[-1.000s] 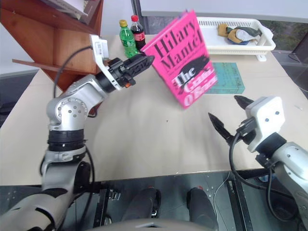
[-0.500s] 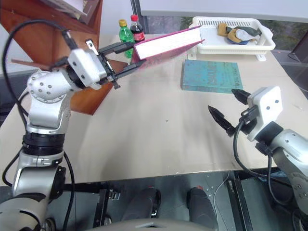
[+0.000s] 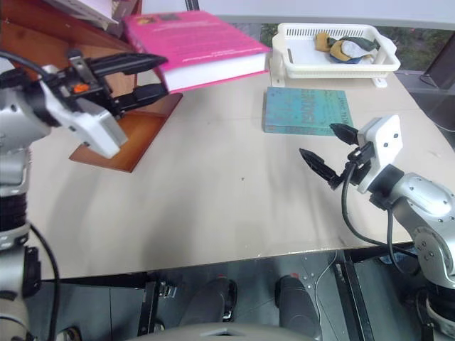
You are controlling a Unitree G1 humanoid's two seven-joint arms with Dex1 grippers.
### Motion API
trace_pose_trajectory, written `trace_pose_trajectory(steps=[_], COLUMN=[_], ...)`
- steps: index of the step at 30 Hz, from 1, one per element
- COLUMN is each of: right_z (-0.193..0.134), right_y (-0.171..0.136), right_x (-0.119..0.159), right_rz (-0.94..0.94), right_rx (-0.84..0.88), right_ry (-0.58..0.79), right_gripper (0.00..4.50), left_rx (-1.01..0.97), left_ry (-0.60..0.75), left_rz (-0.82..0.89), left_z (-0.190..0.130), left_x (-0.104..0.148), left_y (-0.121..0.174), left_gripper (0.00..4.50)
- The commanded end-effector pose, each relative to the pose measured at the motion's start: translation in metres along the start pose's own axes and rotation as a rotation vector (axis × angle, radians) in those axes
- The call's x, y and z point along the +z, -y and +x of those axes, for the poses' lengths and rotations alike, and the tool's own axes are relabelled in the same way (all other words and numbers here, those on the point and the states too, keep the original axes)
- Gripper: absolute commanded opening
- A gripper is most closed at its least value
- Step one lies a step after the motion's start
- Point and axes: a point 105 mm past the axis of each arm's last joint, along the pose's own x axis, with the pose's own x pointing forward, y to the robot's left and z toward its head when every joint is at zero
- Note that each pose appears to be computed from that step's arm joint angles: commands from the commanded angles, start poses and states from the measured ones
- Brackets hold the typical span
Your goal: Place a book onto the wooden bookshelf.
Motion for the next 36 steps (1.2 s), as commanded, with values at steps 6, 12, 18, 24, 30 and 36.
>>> trace_pose_trajectory(steps=[6, 12, 18, 24, 30, 36], right_z=[0.02, 0.033, 0.04, 0.043, 0.045, 0.049], right_y=[0.0, -0.009, -0.027, -0.034, -0.039, -0.036], right_x=[0.011, 0.023, 0.042, 0.052, 0.06, 0.056], right_rz=[-0.027, -0.02, -0.032, -0.057, -0.065, -0.066], right_rx=[0.127, 0.207, 0.313, 0.367, 0.388, 0.393], right_ry=[0.061, 0.126, 0.201, 0.228, 0.261, 0.26], right_gripper=[4.5, 4.5, 4.5, 4.5, 4.5, 4.5], left_rx=[-0.019, -0.121, -0.194, -0.195, -0.14, -0.08], left_ry=[-0.029, -0.185, -0.323, -0.409, -0.489, -0.522], left_rz=[-0.083, -0.107, -0.115, -0.091, -0.061, -0.029], left_z=[-0.016, -0.041, -0.071, -0.085, -0.092, -0.095], left_x=[0.036, 0.022, 0.0, -0.019, -0.036, -0.034], left_y=[-0.008, -0.003, 0.005, 0.007, -0.001, -0.01], left_gripper=[1.68, 1.68, 1.68, 1.68, 1.68, 1.68])
